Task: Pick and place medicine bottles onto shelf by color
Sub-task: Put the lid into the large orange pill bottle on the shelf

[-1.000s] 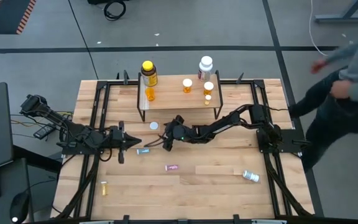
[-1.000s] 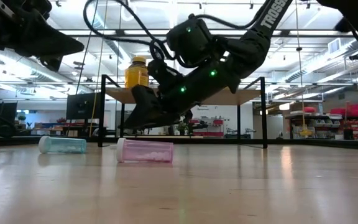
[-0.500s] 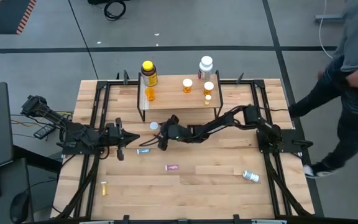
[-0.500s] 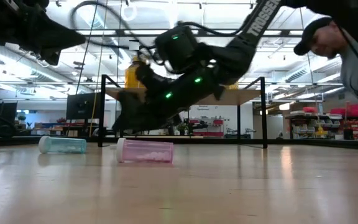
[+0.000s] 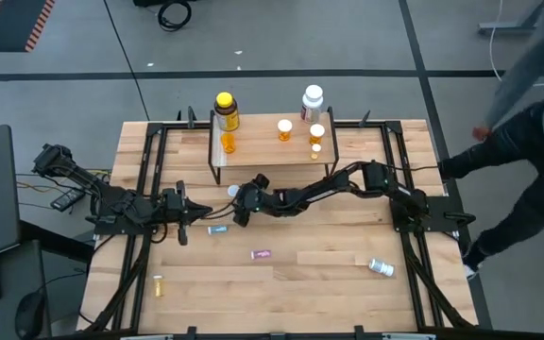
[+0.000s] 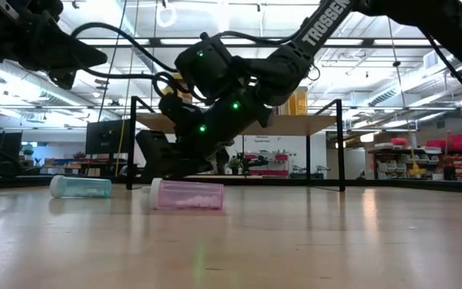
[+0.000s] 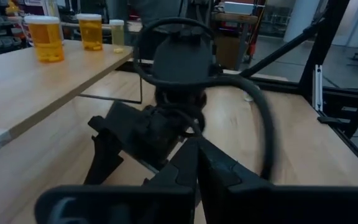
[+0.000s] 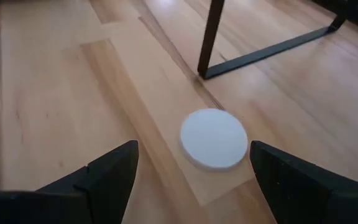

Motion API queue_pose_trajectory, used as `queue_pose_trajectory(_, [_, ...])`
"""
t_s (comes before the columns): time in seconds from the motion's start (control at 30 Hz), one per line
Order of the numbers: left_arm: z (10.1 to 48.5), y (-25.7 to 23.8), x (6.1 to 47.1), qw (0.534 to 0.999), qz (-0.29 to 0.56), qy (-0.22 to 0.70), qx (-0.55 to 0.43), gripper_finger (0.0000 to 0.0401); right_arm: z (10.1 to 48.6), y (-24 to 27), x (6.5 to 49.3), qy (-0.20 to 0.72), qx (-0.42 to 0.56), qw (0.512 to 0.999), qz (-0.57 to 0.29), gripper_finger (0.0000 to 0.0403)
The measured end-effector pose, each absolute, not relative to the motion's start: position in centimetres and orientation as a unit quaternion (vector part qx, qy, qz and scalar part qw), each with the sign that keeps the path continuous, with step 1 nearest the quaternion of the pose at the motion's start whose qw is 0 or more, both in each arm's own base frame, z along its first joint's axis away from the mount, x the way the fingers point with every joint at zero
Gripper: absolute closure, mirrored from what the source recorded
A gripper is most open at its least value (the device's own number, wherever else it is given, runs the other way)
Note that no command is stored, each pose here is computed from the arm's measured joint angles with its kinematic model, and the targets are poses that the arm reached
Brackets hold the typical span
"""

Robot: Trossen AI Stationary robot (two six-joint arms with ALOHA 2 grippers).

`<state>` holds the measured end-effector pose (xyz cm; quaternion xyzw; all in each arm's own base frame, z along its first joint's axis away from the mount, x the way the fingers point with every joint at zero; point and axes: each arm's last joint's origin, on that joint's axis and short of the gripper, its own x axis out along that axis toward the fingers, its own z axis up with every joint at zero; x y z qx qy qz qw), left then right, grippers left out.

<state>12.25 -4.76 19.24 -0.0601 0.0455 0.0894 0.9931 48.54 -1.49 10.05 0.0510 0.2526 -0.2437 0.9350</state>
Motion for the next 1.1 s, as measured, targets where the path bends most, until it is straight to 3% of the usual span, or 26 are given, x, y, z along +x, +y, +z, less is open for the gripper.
queue_pose_trajectory(0.73, [19.6,-4.3,12.5,0.992,0.106,0.028,-0.056,0.0387,10.1,-3.1,48.6,0.249,0.062,0.937,-0.237,0.0084])
queue_pose_trajectory(1.1, [19.7,-4.4,12.5,0.993,0.103,0.025,-0.051,0.0397,7.8,-3.1,48.9,0.243,0.066,0.939,-0.236,0.0084])
